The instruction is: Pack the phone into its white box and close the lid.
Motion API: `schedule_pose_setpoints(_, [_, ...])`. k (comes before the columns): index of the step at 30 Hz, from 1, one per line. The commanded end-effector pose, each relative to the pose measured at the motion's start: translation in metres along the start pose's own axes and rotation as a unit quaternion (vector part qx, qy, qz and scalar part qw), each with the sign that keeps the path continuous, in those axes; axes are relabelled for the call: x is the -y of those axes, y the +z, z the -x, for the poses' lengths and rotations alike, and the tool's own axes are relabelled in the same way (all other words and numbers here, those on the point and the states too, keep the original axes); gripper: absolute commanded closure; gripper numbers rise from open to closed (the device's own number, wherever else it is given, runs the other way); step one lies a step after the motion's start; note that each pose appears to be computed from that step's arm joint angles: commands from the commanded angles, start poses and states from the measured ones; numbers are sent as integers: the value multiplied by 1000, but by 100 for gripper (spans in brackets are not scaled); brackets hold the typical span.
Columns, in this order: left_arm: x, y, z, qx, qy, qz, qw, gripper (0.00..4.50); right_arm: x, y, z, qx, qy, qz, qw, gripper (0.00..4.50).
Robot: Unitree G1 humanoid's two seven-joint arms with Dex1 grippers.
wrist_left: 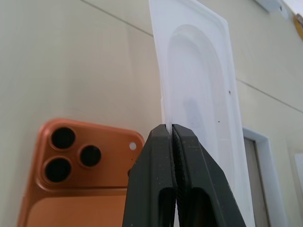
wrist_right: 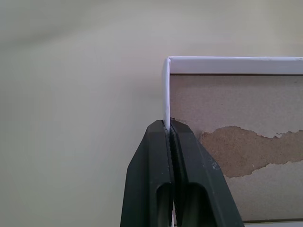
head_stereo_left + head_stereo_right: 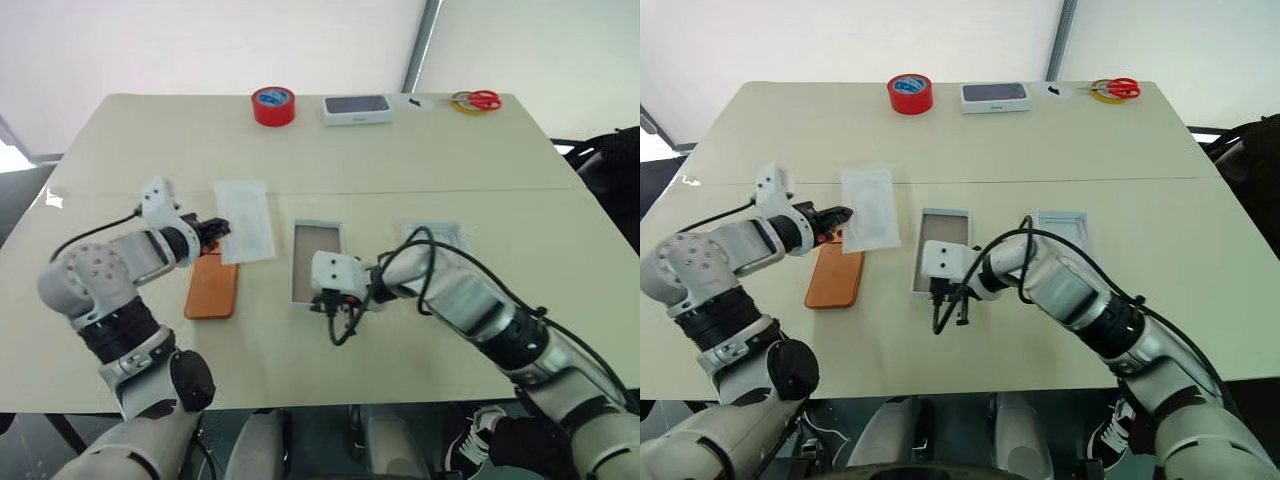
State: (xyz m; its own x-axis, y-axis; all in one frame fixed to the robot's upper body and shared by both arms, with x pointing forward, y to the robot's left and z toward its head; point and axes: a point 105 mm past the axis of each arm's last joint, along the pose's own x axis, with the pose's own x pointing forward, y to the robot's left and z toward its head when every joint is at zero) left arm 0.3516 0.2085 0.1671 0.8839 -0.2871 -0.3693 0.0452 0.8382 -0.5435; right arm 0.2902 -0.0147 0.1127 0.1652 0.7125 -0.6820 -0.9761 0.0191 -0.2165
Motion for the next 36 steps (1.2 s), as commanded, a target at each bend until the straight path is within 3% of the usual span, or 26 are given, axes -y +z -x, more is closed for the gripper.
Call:
schedule_pose_setpoints(1, [5,15,11,33,-10,-11,999,450,9,10,-2,5,-16,21,1000,448])
schedule_pose_setpoints(3, [7,17,13,41,-17,-10,999,450,10,12,-3,8,-17,21,1000,448])
schedule_pose_setpoints(10, [24,8,12,36,-59,-24,997,450,17,23,21,56,-38,25,997,116])
schedule_pose_setpoints(13, [38,-5,8,17,-89,-36,995,450,15,15,43,57,-40,39,997,116])
schedule_pose_setpoints(17, [56,-44,0,-43,-120,-63,990,450,27,-11,75,34,-84,15,996,116])
schedule_pose_setpoints(22, [61,-72,-8,-76,-109,-55,990,450,27,-25,91,40,-103,-14,994,116])
schedule_pose_setpoints(36, [69,-90,-22,-104,-87,-38,990,450,32,-39,96,46,-141,-39,988,116])
